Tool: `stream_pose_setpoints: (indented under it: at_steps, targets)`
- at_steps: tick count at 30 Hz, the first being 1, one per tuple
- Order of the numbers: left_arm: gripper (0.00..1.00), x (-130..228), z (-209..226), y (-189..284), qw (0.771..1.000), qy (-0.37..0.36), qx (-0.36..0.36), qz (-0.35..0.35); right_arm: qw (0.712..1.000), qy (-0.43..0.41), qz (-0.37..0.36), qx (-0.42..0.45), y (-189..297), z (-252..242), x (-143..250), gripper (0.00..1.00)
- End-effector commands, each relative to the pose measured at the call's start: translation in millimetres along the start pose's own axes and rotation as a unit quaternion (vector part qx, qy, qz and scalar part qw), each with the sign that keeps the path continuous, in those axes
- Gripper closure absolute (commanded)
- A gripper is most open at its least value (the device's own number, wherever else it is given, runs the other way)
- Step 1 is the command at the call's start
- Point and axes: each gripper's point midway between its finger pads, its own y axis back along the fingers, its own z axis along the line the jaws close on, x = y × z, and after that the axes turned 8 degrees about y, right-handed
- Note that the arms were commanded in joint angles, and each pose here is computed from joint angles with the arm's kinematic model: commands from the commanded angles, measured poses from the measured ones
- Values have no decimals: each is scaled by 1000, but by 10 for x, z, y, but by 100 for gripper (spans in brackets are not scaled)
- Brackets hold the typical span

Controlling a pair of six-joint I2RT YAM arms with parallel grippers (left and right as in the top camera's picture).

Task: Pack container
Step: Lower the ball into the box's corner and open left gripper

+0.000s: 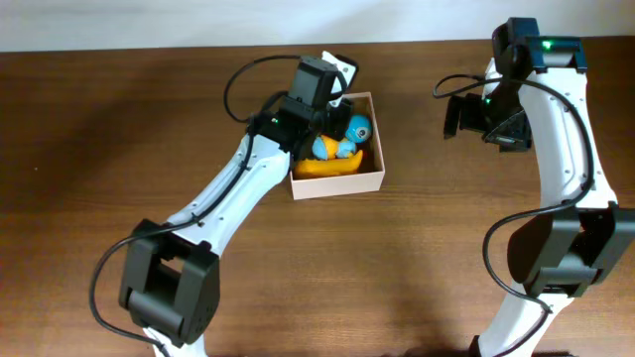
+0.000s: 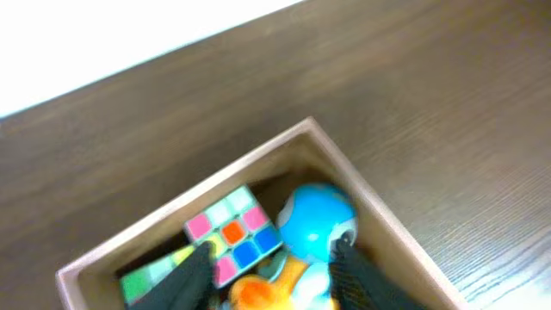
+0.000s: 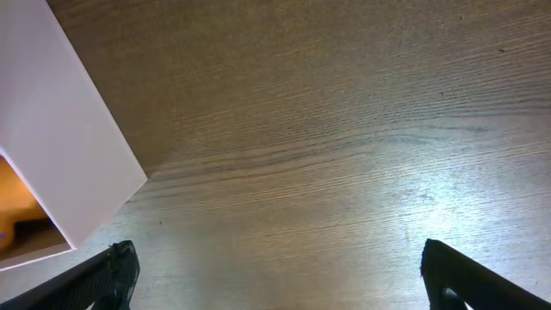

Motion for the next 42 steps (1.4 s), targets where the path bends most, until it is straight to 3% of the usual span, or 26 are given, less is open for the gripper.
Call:
stream_pose_setpoints:
  at_steps: [1,10,30,42]
  targets:
    - [71,51,122,-16,999,-4,-33,10,1000,-2,-2,-4,10,10,-6,1]
    - [82,453,-106,-474,997,-23,44,58,1000,-2,-2,-5,10,12,-5,1]
    - [82,512,-262,-675,995,-25,82,49,1000,-2,-2,-5,10,12,-5,1]
    - [83,858,-310,-940,993,-28,84,84,1000,-2,-2,-5,10,12,-5,1]
